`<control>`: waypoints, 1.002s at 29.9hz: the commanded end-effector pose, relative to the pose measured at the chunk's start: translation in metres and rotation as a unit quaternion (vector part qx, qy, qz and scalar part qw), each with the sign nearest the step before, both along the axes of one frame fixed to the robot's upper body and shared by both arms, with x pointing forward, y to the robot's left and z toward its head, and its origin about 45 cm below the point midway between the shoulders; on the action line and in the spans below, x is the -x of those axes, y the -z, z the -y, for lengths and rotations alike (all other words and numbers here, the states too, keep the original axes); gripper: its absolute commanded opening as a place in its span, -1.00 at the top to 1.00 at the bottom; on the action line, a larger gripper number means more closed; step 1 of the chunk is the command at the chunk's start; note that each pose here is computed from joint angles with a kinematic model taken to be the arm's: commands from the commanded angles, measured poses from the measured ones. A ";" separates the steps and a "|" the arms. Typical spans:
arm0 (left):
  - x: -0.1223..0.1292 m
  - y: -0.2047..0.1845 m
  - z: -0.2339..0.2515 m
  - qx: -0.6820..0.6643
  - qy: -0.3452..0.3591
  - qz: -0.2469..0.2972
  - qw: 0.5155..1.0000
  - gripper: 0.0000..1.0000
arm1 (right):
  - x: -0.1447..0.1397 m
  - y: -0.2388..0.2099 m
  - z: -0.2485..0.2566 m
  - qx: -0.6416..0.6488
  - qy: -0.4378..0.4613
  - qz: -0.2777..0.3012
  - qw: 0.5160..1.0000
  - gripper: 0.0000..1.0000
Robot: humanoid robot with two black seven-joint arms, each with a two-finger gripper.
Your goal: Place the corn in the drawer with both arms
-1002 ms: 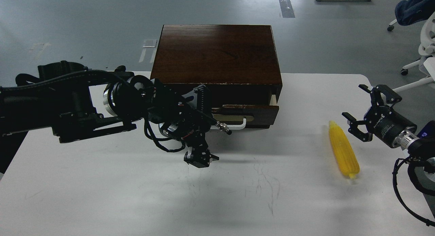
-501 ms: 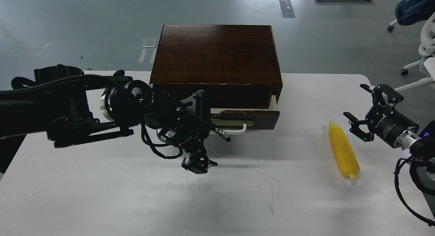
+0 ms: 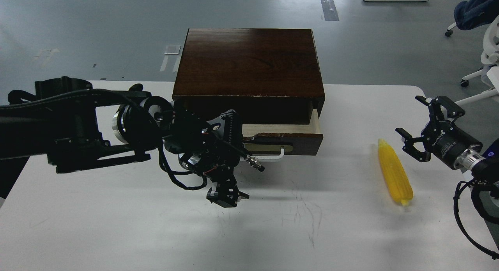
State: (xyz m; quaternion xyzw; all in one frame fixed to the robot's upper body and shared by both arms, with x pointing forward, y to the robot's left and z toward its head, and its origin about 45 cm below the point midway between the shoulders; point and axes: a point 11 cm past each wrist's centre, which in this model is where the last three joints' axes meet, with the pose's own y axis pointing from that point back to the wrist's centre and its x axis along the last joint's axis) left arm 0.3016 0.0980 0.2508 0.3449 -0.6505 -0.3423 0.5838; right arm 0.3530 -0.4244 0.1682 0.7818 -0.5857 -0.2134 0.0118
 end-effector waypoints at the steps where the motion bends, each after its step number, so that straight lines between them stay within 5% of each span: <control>1: -0.010 -0.004 -0.001 -0.001 -0.010 0.011 1.000 -0.96 | 0.000 0.000 -0.001 -0.001 0.000 0.000 1.000 -1.00; 17: -0.018 -0.028 0.007 0.004 0.002 0.043 0.999 -0.96 | 0.000 0.000 0.000 -0.001 0.000 0.000 1.000 -1.00; 22: -0.007 -0.062 0.008 0.038 0.017 0.059 0.997 -0.96 | 0.002 -0.001 0.003 0.001 0.001 -0.001 1.000 -1.00; 25: -0.003 -0.082 0.013 0.082 -0.003 0.025 0.996 -0.96 | 0.002 -0.001 0.003 0.001 0.001 0.000 1.000 -1.00; 30: -0.006 -0.147 0.014 0.245 -0.096 -0.118 0.958 -0.96 | 0.002 -0.001 0.003 0.001 0.001 0.000 1.000 -1.00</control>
